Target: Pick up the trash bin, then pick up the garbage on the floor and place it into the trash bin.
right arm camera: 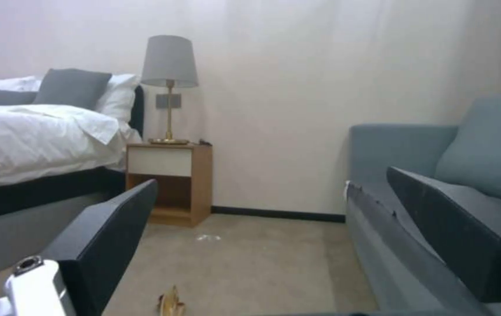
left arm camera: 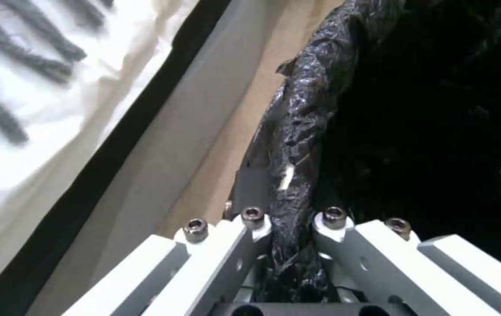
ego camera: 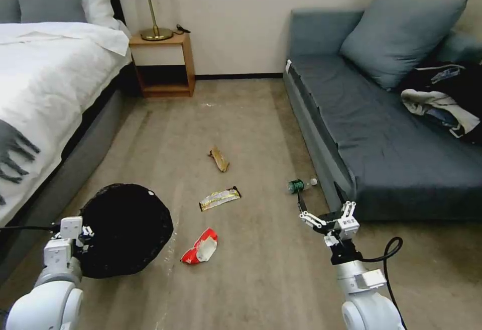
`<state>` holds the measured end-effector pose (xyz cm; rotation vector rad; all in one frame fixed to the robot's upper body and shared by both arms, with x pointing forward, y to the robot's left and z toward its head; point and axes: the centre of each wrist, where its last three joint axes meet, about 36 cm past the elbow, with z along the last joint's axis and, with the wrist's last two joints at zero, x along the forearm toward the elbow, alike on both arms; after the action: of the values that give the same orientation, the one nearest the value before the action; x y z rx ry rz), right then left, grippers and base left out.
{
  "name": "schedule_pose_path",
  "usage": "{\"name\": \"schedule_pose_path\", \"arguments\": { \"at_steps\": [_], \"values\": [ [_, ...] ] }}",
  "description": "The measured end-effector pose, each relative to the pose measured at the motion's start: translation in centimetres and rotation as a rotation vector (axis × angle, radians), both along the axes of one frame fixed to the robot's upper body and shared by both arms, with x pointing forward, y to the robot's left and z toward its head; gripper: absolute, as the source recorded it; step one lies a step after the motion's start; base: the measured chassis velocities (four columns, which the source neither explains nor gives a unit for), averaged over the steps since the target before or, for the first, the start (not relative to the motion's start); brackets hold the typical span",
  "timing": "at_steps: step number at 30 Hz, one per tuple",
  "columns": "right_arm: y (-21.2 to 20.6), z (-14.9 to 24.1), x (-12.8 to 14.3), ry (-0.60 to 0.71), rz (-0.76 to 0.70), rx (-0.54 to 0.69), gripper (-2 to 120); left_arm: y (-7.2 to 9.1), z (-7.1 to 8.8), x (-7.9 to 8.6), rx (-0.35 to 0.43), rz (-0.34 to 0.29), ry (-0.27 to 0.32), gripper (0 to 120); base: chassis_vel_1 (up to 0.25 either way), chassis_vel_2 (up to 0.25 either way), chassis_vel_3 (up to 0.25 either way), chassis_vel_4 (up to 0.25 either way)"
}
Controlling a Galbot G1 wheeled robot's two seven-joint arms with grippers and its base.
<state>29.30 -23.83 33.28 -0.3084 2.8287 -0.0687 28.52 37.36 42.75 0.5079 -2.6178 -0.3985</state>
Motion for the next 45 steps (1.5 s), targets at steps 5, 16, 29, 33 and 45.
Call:
{"name": "schedule_pose_path", "arguments": {
  "at_steps": [5,16,29,33,45],
  "values": [
    [0.0,0.0,0.0,0.000,0.000,0.000,100,0.0,0.0,0.0,0.001,-0.001,-0.001,3,-0.123,0.118,0.116,-0.135],
    [0.4,-0.1,-0.1,0.000,-0.003,-0.001,100,0.2,-0.2,0.0,0.003,-0.003,-0.004,3,-0.128,0.128,0.127,-0.120],
    [3.1,0.4,-2.8,0.370,0.236,-0.067,100,0.4,0.3,-0.2,0.013,0.000,-0.017,3,-0.043,0.037,0.043,-0.047],
    [5.4,1.7,-3.1,0.639,0.275,0.005,100,0.3,0.2,-0.3,0.015,0.003,-0.020,3,0.000,0.000,0.000,0.000],
    [12.3,-1.8,0.4,0.966,0.426,-0.117,100,-0.7,0.9,-0.8,0.016,0.002,-0.043,3,0.000,0.000,0.000,0.000]
  ]
}}
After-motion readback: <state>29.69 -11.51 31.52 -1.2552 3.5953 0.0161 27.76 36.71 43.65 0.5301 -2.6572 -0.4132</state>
